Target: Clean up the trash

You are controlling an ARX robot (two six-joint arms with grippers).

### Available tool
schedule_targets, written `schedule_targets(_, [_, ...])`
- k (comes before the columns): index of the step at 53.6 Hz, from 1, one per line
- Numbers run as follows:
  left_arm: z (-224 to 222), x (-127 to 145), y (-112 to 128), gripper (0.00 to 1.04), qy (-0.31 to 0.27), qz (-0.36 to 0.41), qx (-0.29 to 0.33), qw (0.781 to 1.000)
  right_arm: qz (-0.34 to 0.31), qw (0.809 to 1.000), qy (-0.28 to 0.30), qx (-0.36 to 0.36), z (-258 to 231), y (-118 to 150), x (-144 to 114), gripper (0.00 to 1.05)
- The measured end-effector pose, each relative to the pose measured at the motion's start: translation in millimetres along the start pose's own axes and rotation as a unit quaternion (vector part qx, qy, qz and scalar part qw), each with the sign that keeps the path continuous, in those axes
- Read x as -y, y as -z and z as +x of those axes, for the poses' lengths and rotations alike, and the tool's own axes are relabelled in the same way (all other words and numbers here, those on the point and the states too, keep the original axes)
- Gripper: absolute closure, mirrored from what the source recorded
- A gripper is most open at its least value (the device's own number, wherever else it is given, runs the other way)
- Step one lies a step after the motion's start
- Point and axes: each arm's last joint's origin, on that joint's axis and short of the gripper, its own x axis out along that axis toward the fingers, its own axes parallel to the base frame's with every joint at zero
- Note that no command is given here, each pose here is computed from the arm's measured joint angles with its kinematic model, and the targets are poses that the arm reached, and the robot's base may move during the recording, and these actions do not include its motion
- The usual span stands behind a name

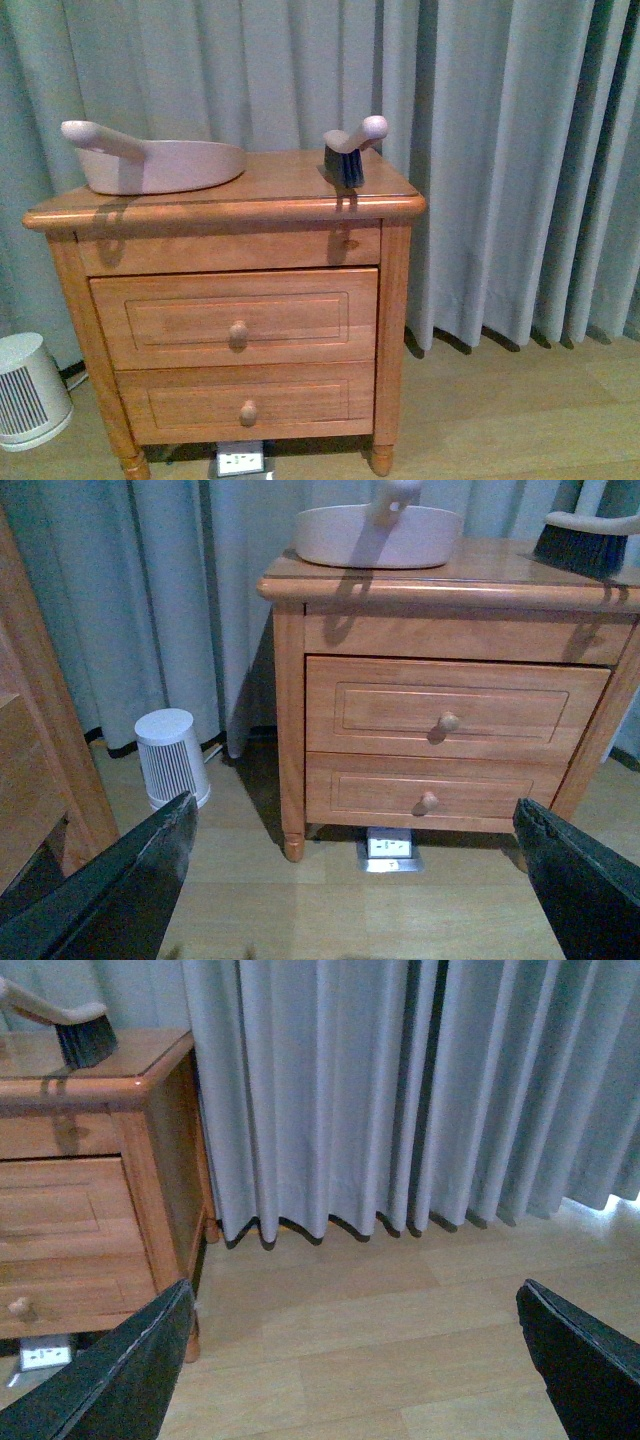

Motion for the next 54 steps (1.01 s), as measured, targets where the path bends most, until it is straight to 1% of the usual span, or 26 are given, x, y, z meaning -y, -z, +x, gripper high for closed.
schedule_targets(54, [-0.1, 0.0, -0.1, 0.08, 0.000, 0.000, 0.001, 1.000, 0.000, 1.000, 0.000, 0.000, 0.0, 0.0, 0.0, 0.07])
